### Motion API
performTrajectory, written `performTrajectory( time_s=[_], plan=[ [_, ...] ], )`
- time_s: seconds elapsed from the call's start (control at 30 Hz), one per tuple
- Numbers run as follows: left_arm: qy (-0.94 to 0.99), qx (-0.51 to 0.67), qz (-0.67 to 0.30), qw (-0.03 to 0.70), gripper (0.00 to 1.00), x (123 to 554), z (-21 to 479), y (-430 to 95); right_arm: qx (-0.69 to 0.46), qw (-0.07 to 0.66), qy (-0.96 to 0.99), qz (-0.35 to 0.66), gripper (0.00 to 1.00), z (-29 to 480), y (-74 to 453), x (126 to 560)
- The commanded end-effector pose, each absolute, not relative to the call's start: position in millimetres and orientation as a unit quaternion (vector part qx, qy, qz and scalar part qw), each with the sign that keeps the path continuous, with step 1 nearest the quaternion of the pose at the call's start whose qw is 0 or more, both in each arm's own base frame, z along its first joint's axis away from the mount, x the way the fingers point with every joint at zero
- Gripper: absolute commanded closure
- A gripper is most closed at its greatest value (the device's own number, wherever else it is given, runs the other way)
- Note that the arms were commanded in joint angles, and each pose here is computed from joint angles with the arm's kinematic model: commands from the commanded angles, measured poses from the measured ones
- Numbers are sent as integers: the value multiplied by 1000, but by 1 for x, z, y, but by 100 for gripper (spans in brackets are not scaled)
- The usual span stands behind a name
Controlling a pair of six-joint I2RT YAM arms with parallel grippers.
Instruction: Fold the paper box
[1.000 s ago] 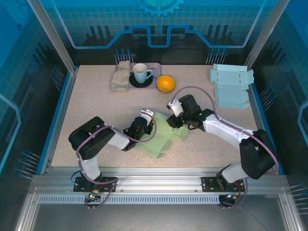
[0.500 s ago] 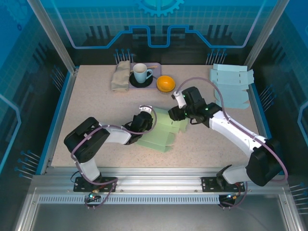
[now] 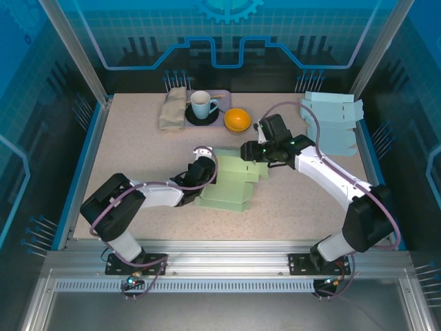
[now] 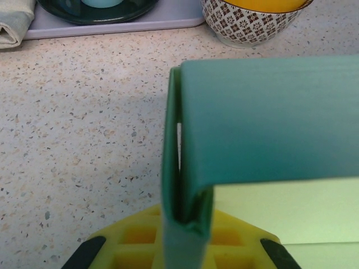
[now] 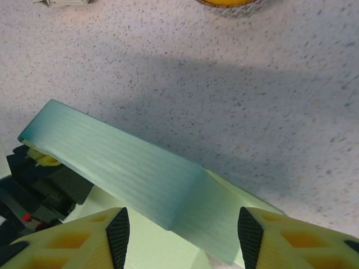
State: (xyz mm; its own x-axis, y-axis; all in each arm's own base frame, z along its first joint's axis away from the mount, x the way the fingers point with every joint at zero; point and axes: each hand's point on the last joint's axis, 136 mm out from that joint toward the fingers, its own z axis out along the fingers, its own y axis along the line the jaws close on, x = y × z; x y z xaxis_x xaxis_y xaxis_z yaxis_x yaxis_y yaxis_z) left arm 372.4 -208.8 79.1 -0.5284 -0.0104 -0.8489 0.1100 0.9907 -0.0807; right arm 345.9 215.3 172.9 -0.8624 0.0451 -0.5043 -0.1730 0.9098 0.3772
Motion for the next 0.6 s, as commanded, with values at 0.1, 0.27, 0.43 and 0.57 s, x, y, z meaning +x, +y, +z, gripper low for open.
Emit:
performTrajectory(
  time_s=[0.1,0.27,0.43,0.57],
  plan=[
    [843,3,-87,530,100,384,92,-211,25,248,930,271,43,177,230,351],
    [843,-1,-83,531,100,386,87,-211,26,234,936,263,43,166,230,352],
    [843,-9,-79,531,100,384,84,-208,44,232,939,250,42,154,224,353],
    [843,-10,-79,532,100,384,85,-208,53,222,928,295,41,154,236,353]
  ],
)
